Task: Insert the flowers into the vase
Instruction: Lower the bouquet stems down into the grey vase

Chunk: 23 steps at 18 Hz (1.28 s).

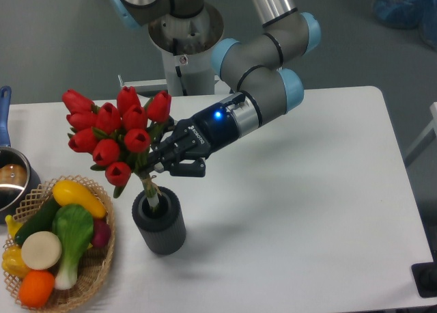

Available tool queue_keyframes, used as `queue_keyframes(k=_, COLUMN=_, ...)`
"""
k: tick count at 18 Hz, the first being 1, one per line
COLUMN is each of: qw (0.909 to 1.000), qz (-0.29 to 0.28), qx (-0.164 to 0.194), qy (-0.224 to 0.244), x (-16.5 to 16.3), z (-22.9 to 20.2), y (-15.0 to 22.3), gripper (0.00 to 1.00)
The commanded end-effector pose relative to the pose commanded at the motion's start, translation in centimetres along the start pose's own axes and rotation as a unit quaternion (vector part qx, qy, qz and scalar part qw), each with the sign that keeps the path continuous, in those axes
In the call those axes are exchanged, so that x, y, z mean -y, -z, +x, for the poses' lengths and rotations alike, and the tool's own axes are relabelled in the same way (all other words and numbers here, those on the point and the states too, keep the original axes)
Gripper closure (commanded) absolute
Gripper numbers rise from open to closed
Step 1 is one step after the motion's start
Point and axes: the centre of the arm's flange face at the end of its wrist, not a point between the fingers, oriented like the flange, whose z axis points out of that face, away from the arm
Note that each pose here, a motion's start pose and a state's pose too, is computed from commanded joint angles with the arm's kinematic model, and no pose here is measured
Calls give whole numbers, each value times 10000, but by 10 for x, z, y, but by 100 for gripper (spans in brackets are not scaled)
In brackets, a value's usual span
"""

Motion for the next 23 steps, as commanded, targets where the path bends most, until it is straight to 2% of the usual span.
queue_keyframes(k=10, qw=9997, qz=-213, qx=-37, qy=86, x=-25, z=0, y=-6, gripper=83)
queue_keyframes(k=23, qw=9994, qz=-206, qx=-32, qy=270, x=-49, z=-3, y=-5, gripper=83)
